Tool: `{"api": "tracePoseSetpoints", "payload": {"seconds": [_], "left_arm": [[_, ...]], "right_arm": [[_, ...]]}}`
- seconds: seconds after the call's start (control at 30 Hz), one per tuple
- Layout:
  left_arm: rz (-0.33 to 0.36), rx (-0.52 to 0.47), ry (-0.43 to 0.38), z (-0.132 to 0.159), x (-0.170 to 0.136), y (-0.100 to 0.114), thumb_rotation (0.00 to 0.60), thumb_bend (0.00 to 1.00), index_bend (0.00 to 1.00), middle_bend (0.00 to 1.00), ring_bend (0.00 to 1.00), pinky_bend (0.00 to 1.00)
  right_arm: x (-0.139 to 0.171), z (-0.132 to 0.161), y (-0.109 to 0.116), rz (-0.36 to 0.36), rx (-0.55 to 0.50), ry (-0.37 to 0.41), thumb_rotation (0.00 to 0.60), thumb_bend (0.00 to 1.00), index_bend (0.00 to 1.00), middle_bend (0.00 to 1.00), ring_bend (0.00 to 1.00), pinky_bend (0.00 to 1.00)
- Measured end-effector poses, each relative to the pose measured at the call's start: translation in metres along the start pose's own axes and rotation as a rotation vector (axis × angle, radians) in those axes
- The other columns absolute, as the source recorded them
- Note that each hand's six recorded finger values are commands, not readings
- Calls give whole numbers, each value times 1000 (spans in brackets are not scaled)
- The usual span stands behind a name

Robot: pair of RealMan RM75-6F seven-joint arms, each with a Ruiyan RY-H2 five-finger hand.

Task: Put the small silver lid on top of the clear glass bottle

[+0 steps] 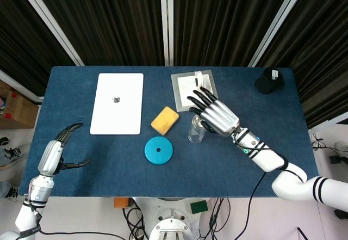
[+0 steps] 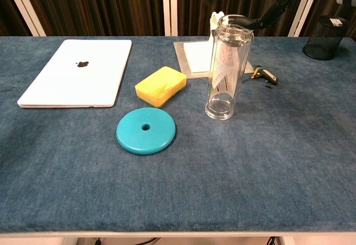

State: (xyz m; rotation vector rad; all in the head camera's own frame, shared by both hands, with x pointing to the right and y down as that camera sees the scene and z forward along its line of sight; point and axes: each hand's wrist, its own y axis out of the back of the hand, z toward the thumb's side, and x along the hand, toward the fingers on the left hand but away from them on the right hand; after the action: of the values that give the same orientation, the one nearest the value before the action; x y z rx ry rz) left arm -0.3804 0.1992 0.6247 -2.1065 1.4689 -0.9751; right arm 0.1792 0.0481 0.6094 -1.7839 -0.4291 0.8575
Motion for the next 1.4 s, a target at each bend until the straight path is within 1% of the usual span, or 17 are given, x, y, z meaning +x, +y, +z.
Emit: {"api": "tracePoseSetpoints", "payload": {"seconds": [0.07,0.1,0.3,0.5,0.63,0.77,0.9,1.0,1.03,1.1,1.2,1.23,1.27,1.33,1.4], "left_arm": [[2,0,0,0,0,0,600,46,146,157,155,186],[2,0,0,0,-1,1,600,46,146,157,155,186],[3,-1,0,-1,-1,1,600,46,146,157,154,186],[5,0,-3,0,-1,1,600,46,146,157,155,186],[9,2,-4,1,-2,2,600,46,146,157,154,186],[18,22,-9,2,-4,4,600,46,146,157,155,186],[33,55,-12,5,-7,8,600,46,145,156,154,186],[44,98,-9,7,-10,11,600,46,146,157,155,186],[48,121,-7,8,-12,12,600,46,146,157,155,186],[55,162,0,8,-15,14,600,46,146,157,155,186],[65,246,18,7,-21,18,600,46,145,157,154,184],[65,286,29,6,-24,19,600,46,143,156,152,180],[65,319,38,5,-26,20,590,46,141,153,145,174],[64,410,64,3,-31,23,527,46,134,132,122,160],[61,502,94,0,-37,25,413,46,126,108,103,147]], "right_arm": [[1,0,1,-8,-4,-1,600,301,16,57,0,0],[1,-1,2,-12,-6,-1,600,301,8,56,0,0],[8,-5,9,-49,-27,-8,600,302,5,54,0,0],[22,-13,22,-109,-60,-21,600,301,5,51,0,0],[39,-20,29,-158,-88,-41,600,301,7,47,0,0],[68,-29,27,-201,-107,-83,600,301,1,26,0,0],[114,-44,8,-215,-127,-180,600,300,0,2,0,0],[156,-57,-16,-209,-139,-289,600,300,0,0,0,0],[171,-62,-26,-205,-140,-331,600,299,0,0,0,0],[192,-70,-41,-195,-138,-392,600,298,0,0,0,0],[227,-84,-67,-159,-114,-501,600,294,0,0,0,0],[242,-88,-78,-137,-102,-548,600,293,0,0,0,0],[252,-90,-85,-120,-98,-581,600,292,0,0,0,0],[270,-92,-97,-88,-102,-640,600,291,0,0,0,0],[275,-92,-101,-75,-110,-658,600,291,0,0,0,0]]}}
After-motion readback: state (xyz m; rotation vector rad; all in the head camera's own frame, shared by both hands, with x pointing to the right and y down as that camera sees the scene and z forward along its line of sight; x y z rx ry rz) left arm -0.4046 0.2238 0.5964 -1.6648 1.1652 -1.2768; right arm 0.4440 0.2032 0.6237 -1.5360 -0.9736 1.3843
